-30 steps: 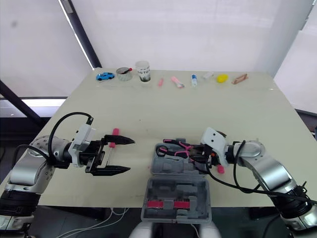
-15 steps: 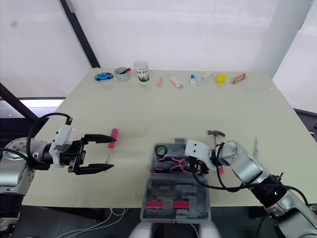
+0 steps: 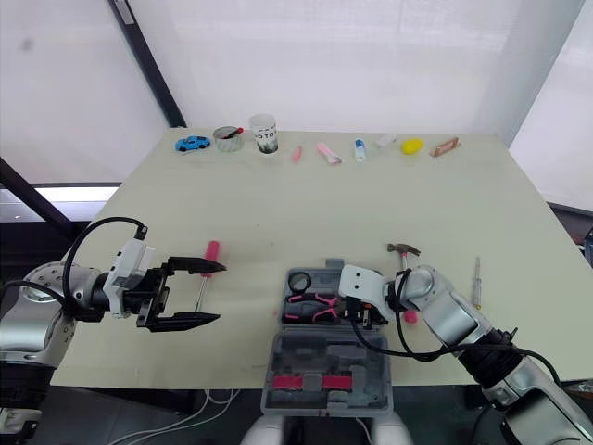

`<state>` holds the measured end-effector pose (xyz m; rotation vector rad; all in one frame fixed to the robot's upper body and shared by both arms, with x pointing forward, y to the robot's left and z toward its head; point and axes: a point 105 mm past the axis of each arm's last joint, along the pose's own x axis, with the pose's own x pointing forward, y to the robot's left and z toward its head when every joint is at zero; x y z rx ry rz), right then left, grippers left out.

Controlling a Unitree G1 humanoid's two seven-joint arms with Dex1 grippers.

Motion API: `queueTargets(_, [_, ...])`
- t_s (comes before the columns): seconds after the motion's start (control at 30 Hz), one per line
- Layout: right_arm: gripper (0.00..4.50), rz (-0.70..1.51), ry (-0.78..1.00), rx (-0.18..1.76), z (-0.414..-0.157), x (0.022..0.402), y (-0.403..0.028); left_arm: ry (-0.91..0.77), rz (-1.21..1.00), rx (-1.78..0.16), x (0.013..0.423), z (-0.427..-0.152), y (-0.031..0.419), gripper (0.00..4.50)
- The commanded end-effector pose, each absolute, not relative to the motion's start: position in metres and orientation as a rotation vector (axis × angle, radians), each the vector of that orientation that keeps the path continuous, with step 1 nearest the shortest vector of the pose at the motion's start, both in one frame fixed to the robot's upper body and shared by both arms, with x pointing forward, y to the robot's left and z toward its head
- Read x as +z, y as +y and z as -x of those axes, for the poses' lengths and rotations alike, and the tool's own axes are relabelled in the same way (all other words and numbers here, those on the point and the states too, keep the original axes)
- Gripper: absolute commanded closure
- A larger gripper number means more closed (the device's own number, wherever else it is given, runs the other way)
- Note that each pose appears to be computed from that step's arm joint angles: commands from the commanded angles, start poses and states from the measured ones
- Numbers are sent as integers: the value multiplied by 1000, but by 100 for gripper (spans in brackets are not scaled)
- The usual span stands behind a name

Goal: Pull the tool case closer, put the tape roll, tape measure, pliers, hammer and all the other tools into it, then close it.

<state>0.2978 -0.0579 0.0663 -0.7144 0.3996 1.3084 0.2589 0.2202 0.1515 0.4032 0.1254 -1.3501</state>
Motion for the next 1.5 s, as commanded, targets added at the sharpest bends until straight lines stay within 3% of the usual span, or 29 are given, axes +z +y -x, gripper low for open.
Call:
queueTargets(0.03, [200, 705, 343, 1300, -301, 79, -59, 82, -428, -1375, 160, -257, 216, 0])
queueTargets(0.17, [2, 668, 336, 1294, -302, 82, -62, 80, -426, -1371, 160, -257, 216, 0])
queueTargets(0.33, [2, 554, 272, 1290, -304, 92, -55, 80, -425, -1364, 160, -259, 217, 0])
queueTargets(0.43, [78, 479, 224, 1299, -304, 96, -47, 77, -423, -1363, 159, -260, 216, 0])
queueTargets(0.47, [138, 465, 214, 1306, -304, 95, -45, 75, -422, -1363, 159, -261, 216, 0])
queueTargets(0.5, [154, 454, 202, 1303, -305, 93, -43, 73, -421, -1363, 159, -261, 215, 0])
queueTargets(0.57, [250, 439, 192, 1301, -307, 89, -41, 72, -420, -1364, 159, -261, 215, 0])
queueTargets(0.63, [311, 432, 196, 1294, -310, 82, -41, 74, -418, -1364, 158, -260, 215, 0])
queueTargets(0.73, [438, 425, 206, 1288, -312, 75, -41, 75, -416, -1362, 157, -259, 215, 0])
queueTargets(0.93, [448, 447, 302, 1276, -312, 46, -46, 74, -414, -1353, 156, -258, 216, 0])
queueTargets(1.17, [448, 480, 532, 1200, -306, -8, -66, 78, -410, -1340, 155, -255, 217, 0])
queueTargets(1.37, [448, 565, 695, 1212, -290, -44, -80, 95, -394, -1330, 152, -254, 218, 0])
queueTargets(1.5, [448, 512, 509, 1209, -300, -23, -66, 132, -367, -1281, 147, -257, 217, 0])
